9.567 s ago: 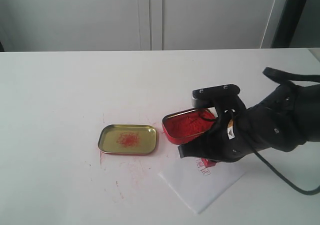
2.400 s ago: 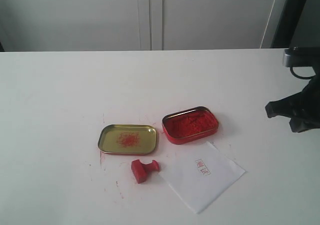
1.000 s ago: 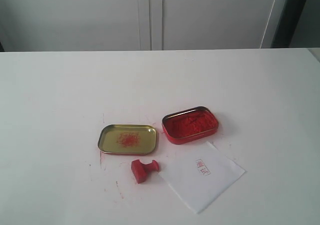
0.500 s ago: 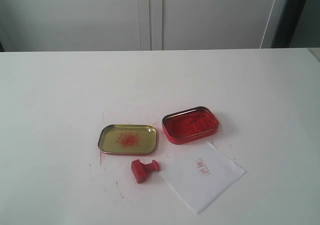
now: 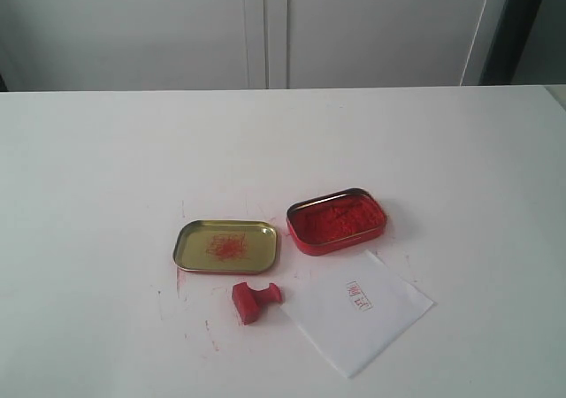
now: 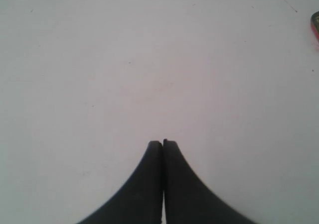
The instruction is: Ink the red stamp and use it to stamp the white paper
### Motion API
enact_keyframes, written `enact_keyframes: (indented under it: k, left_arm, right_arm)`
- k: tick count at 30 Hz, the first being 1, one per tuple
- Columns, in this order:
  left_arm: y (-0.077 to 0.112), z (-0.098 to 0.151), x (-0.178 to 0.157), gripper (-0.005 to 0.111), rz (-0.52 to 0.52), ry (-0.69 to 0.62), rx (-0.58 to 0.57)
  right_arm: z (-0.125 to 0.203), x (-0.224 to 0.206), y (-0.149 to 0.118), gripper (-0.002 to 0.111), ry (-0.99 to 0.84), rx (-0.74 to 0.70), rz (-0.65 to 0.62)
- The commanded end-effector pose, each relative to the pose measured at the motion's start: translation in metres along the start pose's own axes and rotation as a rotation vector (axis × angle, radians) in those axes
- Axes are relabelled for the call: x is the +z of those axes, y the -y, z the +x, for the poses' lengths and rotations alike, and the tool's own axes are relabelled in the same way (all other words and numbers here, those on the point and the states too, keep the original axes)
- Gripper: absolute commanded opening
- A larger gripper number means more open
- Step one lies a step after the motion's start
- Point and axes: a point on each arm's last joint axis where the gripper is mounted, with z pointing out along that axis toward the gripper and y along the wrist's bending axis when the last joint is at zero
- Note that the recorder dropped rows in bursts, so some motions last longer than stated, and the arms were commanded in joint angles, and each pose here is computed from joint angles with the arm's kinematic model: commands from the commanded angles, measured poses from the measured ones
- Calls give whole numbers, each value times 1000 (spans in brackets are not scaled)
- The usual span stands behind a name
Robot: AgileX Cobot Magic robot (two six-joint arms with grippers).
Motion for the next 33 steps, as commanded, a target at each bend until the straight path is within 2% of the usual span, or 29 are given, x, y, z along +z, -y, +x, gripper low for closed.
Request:
enact_keyframes:
  k: [1,10,16,25,33]
  left_arm:
    - [1,2,1,0,9,-3,-2]
    - [1,2,1,0,9,-3,-2]
    - [1,2,1,0,9,-3,-2]
    - [1,2,1,0,9,-3,-2]
    - [1,2,1,0,9,-3,-2]
  right_arm:
    - [0,-1,1,0,10,-10,9]
    - [-1,-6,1,0,39,-10,10]
    - [-4,-40,1,0,236,-9,17]
    - [-2,-66,1,0,386,-8,23]
    - [10,-57,0,0,384,-9,22]
